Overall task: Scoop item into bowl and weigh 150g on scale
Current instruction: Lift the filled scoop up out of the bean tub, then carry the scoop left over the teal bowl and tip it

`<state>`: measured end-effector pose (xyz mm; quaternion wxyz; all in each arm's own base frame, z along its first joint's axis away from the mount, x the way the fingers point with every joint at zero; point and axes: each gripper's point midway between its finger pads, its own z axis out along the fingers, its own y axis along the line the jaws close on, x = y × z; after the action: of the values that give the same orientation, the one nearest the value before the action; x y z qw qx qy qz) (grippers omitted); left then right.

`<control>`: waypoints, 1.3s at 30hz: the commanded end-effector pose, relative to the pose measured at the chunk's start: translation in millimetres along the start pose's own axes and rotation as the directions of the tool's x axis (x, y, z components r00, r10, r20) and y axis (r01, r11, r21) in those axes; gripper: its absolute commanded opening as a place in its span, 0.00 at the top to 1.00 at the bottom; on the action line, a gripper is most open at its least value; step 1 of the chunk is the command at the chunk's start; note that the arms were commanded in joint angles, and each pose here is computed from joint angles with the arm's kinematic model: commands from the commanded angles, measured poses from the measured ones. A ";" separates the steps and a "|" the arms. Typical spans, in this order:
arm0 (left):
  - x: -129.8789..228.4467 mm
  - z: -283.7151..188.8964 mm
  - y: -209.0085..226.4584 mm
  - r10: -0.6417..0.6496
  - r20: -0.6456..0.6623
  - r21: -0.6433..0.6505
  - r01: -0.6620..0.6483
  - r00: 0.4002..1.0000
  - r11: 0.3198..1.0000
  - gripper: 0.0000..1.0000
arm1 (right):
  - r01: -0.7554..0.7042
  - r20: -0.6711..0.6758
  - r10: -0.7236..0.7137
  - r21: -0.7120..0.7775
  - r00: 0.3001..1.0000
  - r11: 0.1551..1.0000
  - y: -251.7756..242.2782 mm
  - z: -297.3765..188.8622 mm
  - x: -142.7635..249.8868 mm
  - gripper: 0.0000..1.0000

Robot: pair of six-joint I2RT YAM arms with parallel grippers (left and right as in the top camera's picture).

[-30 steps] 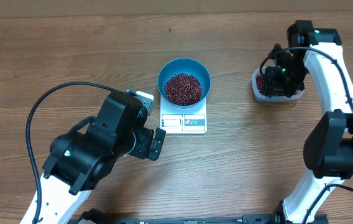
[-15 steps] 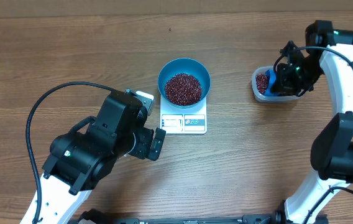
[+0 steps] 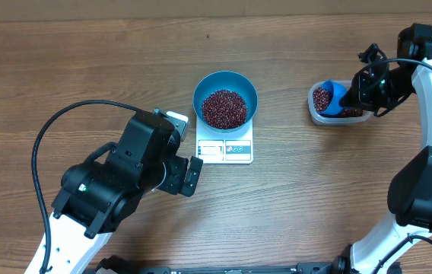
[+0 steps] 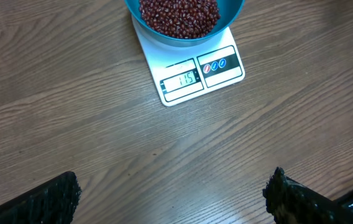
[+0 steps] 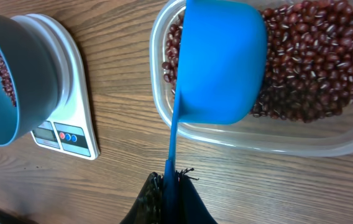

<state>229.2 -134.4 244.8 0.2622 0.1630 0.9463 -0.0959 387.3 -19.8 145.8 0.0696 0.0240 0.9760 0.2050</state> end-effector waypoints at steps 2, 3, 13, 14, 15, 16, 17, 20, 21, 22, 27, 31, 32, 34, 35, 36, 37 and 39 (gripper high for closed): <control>-6.9 -8.9 -0.1 -0.019 0.037 0.006 0.018 0.999 1.000 0.00 | 0.036 0.082 -0.039 0.035 0.996 0.999 0.1 -24.2 -10.1 0.96; -6.9 -8.9 0.0 -0.019 0.037 0.005 0.018 0.999 1.000 0.01 | 0.034 0.082 -0.037 0.039 0.996 0.999 -1.6 -24.6 -10.0 0.96; -6.9 -8.9 -0.1 -0.019 0.037 0.006 0.018 0.999 1.000 0.01 | -0.008 0.104 0.005 0.030 0.995 1.000 -16.4 -32.4 -10.0 0.96; -6.9 -8.9 -0.1 -0.019 0.037 0.006 0.018 0.999 1.000 0.01 | -0.011 0.110 0.009 0.018 0.994 1.000 -16.4 -33.4 -10.4 0.96; -6.9 -8.9 -0.1 -0.019 0.037 0.006 0.018 0.999 1.000 0.01 | -0.011 0.116 0.011 0.003 0.993 1.000 -16.1 -34.6 -10.9 0.96; -6.9 -8.9 -0.1 -0.019 0.037 0.006 0.018 0.999 1.000 0.01 | -0.013 0.121 0.014 -0.011 0.993 1.000 -16.0 -35.8 -11.2 0.96; -6.9 -8.9 -0.1 -0.019 0.037 0.006 0.018 0.999 1.000 0.01 | -0.009 0.129 0.013 -0.032 0.992 0.999 -15.0 -37.3 -11.7 0.96; -6.9 -8.9 -0.1 -0.019 0.037 0.006 0.018 0.999 1.000 0.01 | 0.009 0.151 0.007 -0.103 0.989 0.995 -10.3 -42.5 -12.3 0.96; -6.9 -8.9 -0.1 -0.019 0.037 0.006 0.018 0.999 1.000 0.01 | 0.010 0.158 0.010 -0.122 0.987 0.992 -10.1 -44.6 -12.2 0.96; -6.9 -8.9 -0.1 -0.019 0.037 0.006 0.018 0.999 1.000 0.01 | 0.004 0.165 0.019 -0.140 0.986 0.990 -10.1 -46.6 -12.6 0.96; -6.9 -8.9 0.0 -0.019 0.037 0.005 0.018 0.999 1.000 0.01 | 0.024 0.211 0.029 -0.241 0.977 0.970 -8.4 -59.4 -13.0 0.96; -6.9 -8.9 -0.1 -0.019 0.037 0.006 0.018 0.999 1.000 0.01 | 0.023 0.255 0.068 -0.336 0.965 0.942 -3.2 -71.5 -17.1 0.96; -6.9 -8.9 -0.1 -0.019 0.037 0.006 0.018 0.999 1.000 0.01 | 0.035 0.267 0.068 -0.362 0.961 0.931 1.2 -74.4 -18.6 0.96; -6.9 -8.9 -0.1 -0.019 0.037 0.006 0.018 0.999 1.000 0.01 | 0.065 0.283 0.053 -0.394 0.958 0.917 10.1 -77.1 -20.5 0.96; -6.9 -8.9 0.0 -0.019 0.037 0.005 0.018 0.999 1.000 0.01 | 0.076 0.283 0.044 -0.399 0.958 0.914 15.1 -76.6 -20.9 0.96; -6.9 -8.9 -0.1 -0.019 0.037 0.006 0.018 0.999 1.000 0.01 | 0.088 0.279 0.030 -0.400 0.960 0.912 21.0 -75.2 -20.9 0.96; -6.9 -8.9 -0.1 -0.019 0.037 0.006 0.018 0.999 1.000 0.01 | 0.103 0.277 0.013 -0.401 0.961 0.910 28.2 -73.5 -20.8 0.96; -6.9 -8.9 -0.1 -0.019 0.037 0.006 0.018 0.999 1.000 0.01 | 0.144 0.274 -0.031 -0.402 0.961 0.904 44.9 -69.1 -21.5 0.96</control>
<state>229.2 -134.4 244.8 0.2622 0.1630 0.9463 -0.0959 394.7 -41.3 189.3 0.1647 0.0544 0.9087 0.3798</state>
